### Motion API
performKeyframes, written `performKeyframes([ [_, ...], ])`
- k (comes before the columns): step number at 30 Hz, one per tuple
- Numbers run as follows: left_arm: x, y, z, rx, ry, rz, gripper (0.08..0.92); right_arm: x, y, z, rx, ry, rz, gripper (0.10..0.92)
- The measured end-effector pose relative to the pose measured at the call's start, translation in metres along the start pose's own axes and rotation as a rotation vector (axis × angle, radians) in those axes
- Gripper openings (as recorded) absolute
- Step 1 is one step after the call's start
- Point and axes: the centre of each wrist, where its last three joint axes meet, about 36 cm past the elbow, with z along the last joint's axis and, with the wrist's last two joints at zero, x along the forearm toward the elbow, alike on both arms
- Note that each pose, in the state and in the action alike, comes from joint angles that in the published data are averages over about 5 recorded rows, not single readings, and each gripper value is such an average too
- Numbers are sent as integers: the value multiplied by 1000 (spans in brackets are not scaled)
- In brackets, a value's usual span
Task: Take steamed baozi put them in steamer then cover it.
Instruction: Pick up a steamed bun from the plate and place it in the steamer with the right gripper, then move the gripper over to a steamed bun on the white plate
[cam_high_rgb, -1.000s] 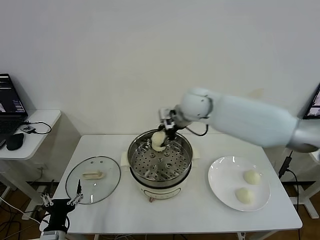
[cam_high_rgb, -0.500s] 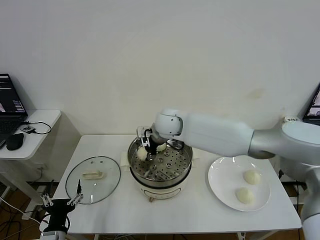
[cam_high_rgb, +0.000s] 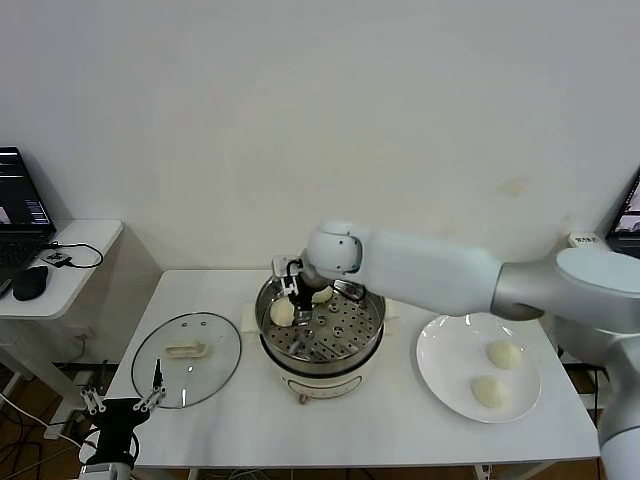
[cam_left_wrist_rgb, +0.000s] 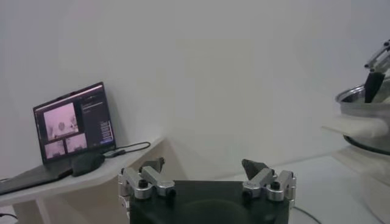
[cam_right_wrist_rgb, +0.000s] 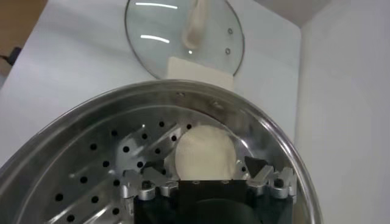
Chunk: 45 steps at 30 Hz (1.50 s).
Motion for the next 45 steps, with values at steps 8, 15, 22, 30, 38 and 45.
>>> performKeyframes([
  [8,1,3,2,-14,5,3,823,68,4,63,40,40,-6,823],
  [15,3,3,5,-22,14,11,823,118,41,133,29,78,-20,823],
  [22,5,-2,5,-24,16,25,823,136,94,193,10,136,-35,823],
  [30,11,-5,4,-25,19,34,823,129,156,250,-37,201,-63,823],
  [38,14,-5,4,-30,23,35,823,111,203,288,-78,256,-94,823],
  [45,15,-5,3,-32,22,35,823,92,232,307,-110,286,-120,823],
])
